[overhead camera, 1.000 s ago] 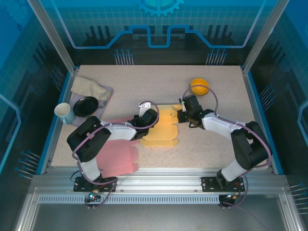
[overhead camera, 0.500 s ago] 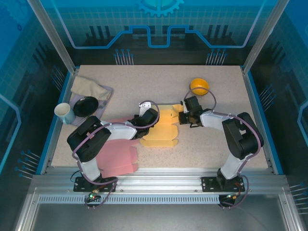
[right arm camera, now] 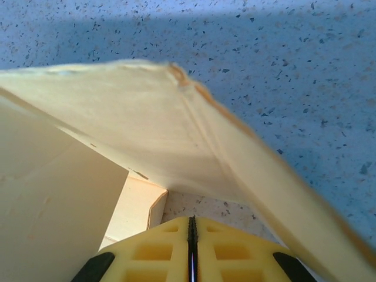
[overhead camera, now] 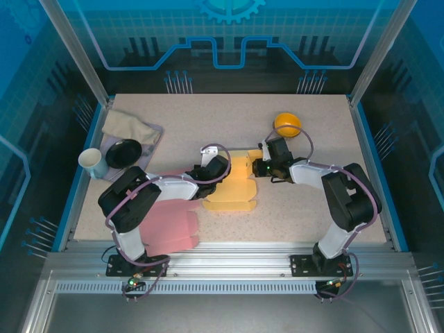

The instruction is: Fold the paper box

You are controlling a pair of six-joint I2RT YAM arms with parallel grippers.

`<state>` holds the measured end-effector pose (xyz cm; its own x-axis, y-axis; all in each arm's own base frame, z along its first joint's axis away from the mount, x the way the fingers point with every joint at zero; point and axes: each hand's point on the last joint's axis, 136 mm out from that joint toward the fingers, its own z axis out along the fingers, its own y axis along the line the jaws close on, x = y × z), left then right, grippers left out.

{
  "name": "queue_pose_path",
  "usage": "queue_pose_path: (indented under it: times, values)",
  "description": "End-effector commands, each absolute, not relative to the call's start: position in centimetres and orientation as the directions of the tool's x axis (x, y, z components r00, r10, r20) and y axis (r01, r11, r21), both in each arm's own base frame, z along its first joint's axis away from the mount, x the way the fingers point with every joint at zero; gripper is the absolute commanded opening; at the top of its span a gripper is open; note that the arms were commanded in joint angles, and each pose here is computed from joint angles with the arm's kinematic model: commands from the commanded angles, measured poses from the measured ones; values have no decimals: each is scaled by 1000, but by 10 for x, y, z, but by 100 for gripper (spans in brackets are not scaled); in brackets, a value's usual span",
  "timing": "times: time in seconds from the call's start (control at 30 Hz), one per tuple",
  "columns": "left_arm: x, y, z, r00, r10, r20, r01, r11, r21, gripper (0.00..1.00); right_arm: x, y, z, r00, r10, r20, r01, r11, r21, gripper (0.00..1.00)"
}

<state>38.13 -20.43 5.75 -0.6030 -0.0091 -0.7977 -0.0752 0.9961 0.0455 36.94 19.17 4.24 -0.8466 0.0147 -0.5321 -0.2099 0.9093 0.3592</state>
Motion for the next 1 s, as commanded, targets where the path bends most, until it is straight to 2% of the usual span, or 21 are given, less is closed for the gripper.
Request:
queue_pose_path:
  times: [0.0,0.2,0.4,0.57,0.77,0.97]
  values:
    - [377,-206,50,-630,15,-776,-65,995,72,0,366,209,41,-852,6,-523,-231,893,386,10]
    - [377,-206,51,-631,10,-776,-66,996,66,0,364,241,49,-829,-41,-558,-294,880,372,10]
    - [377,-207,50,-632,6,-775,-68,996,63,0,363,254,40,-840,-41,-542,-285,882,376,10]
    - [376,-205,50,-633,8,-774,-71,995,68,0,361,246,53,-823,-23,-567,-275,891,363,10]
    - [376,-204,49,-636,11,-772,-74,994,75,0,352,228,91,-788,-52,-613,-310,894,323,13]
    - [377,-204,50,-633,15,-774,-74,994,79,0,347,196,129,-715,-201,-670,-435,878,200,21]
